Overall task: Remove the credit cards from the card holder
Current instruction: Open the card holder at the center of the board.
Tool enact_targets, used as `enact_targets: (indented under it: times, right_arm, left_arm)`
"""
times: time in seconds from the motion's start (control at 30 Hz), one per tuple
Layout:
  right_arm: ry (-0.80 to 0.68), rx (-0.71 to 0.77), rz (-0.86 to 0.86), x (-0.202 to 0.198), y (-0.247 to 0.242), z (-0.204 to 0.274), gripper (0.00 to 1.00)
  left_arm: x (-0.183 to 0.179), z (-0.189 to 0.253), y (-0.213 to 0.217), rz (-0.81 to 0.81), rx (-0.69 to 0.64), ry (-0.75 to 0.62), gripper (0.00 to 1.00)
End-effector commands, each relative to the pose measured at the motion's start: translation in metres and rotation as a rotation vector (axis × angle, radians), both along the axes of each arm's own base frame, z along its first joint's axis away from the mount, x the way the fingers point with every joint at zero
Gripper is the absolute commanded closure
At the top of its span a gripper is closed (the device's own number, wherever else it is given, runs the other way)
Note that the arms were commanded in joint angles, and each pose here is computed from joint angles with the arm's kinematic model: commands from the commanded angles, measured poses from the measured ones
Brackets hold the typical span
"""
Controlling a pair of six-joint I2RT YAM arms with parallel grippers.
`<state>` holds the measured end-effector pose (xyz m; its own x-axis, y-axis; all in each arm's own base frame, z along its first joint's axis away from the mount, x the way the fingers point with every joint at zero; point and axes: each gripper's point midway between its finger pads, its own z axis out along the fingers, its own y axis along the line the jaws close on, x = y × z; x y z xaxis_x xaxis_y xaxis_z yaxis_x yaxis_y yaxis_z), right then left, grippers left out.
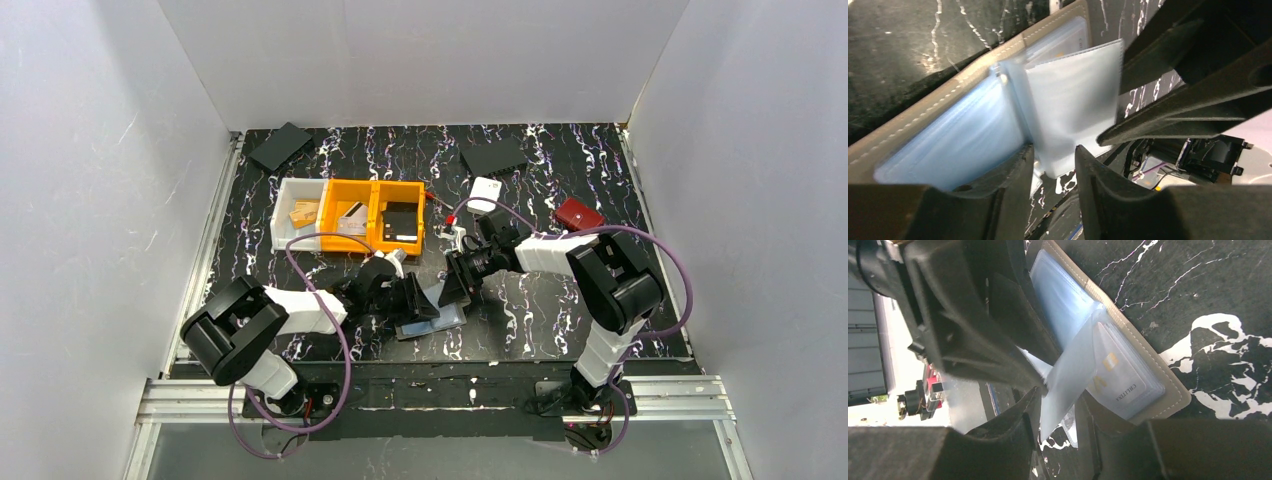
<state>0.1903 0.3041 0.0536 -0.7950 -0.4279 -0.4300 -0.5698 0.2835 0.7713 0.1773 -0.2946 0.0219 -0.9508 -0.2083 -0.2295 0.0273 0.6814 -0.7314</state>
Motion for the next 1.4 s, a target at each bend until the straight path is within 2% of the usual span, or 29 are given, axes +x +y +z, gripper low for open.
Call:
enact_targets:
  times: [0.0, 0.17, 0.3, 0.47, 0.6, 0.67, 0.7, 0.8, 0.9, 1.0, 1.1, 1.2, 1.37]
  right_arm:
    - [0.019, -0.003, -0.01, 0.0, 0.0, -0.007, 0.6]
    - [0.063, 0.062, 0.006, -0.001, 0.008, 0.002, 0.6]
    - [0.085, 0.067, 0.047, -0.002, 0.015, 0.008, 0.6]
    - [0.08, 0.035, 0.121, -0.013, 0.023, 0.01, 0.6]
    - [0.004, -0.003, 0.198, -0.021, 0.033, 0.017, 0.6]
    - [-0.024, -0.03, 0.241, -0.028, 0.039, 0.017, 0.6]
    - [-0.036, -0.051, 0.257, -0.031, 0.042, 0.015, 0.59]
    - [-0.072, -0.134, 0.295, -0.038, 0.05, 0.001, 0.56]
    - [-0.072, -0.178, 0.327, -0.044, 0.058, -0.013, 0.51]
    - [-0.057, -0.144, 0.365, -0.049, 0.068, -0.008, 0.51]
    - [-0.044, -0.08, 0.409, -0.055, 0.072, 0.009, 0.49]
    - [-0.07, -0.005, 0.461, -0.06, 0.07, 0.029, 0.43]
    - [-0.116, 0.076, 0.502, -0.056, 0.054, 0.052, 0.39]
  left_arm:
    - [-0.014, -0.017, 0.013, -0.022, 0.059, 0.031, 0.53]
    - [-0.018, 0.003, 0.014, -0.057, 0.002, -0.042, 0.31]
    - [-0.025, 0.017, 0.029, -0.036, -0.022, -0.091, 0.28]
    - [-0.033, 0.022, 0.063, 0.031, 0.047, -0.131, 0.26]
    - [-0.034, 0.038, 0.095, 0.101, 0.118, -0.201, 0.13]
    - [-0.034, 0.052, 0.106, 0.136, 0.117, -0.246, 0.02]
    - [-0.034, 0.059, 0.11, 0.152, 0.106, -0.267, 0.02]
    - [-0.038, 0.076, 0.115, 0.171, 0.057, -0.304, 0.02]
    - [-0.047, 0.094, 0.101, 0.105, -0.051, -0.326, 0.02]
    - [-0.055, 0.112, 0.081, 0.024, -0.177, -0.339, 0.04]
    - [-0.057, 0.123, 0.07, -0.022, -0.232, -0.358, 0.07]
    - [-0.054, 0.134, 0.06, -0.048, -0.285, -0.384, 0.11]
    - [-0.045, 0.138, 0.054, -0.042, -0.278, -0.393, 0.26]
